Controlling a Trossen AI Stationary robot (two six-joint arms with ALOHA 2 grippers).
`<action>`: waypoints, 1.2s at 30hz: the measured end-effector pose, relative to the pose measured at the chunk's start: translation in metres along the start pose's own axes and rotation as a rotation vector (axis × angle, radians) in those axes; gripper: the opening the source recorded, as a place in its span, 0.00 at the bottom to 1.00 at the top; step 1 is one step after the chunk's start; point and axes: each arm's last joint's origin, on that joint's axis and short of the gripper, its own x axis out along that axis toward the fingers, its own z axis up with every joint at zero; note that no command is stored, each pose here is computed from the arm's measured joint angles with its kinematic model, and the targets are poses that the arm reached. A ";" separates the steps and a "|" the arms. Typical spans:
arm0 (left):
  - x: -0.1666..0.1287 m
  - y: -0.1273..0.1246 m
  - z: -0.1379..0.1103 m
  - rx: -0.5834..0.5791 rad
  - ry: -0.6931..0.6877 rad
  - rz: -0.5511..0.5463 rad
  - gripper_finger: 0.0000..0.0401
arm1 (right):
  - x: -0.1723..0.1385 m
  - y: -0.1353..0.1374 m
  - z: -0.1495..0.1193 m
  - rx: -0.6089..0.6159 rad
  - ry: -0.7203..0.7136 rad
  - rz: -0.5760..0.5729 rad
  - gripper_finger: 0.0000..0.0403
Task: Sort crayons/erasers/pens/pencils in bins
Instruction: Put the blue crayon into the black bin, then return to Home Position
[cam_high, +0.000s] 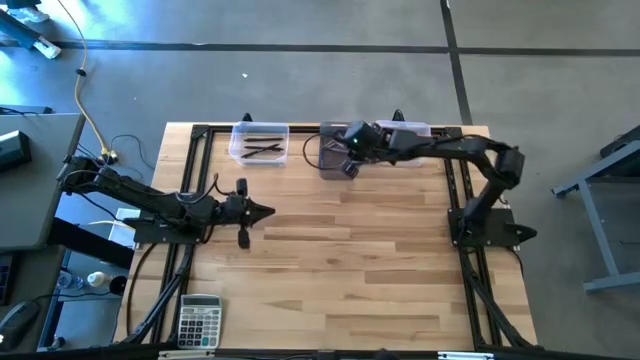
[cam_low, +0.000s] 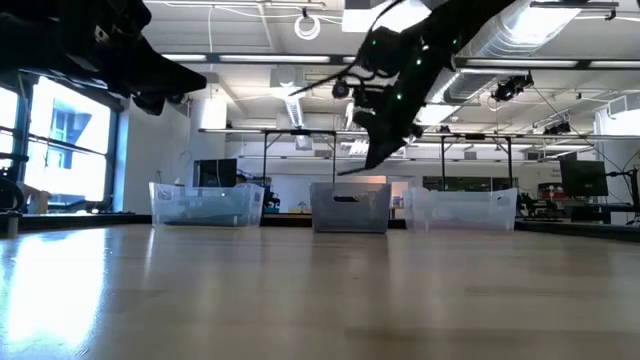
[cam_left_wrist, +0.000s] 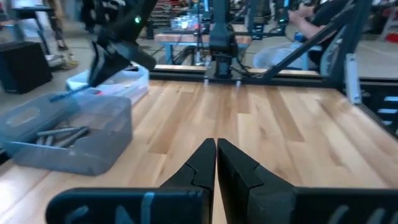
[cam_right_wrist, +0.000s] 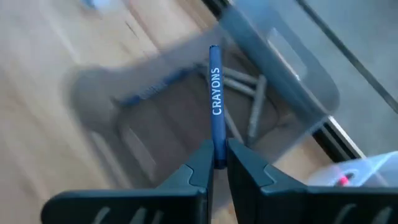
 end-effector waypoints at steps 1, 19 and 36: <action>0.000 0.000 0.000 0.004 0.000 0.016 0.02 | 0.006 -0.005 0.000 -0.009 0.028 -0.007 0.06; 0.000 0.002 0.000 -0.003 -0.003 0.067 0.02 | 0.078 -0.033 0.030 -0.138 0.324 0.099 0.06; -0.001 0.005 0.007 -0.014 -0.070 0.172 0.00 | 0.091 -0.042 0.032 -0.224 0.329 0.152 0.23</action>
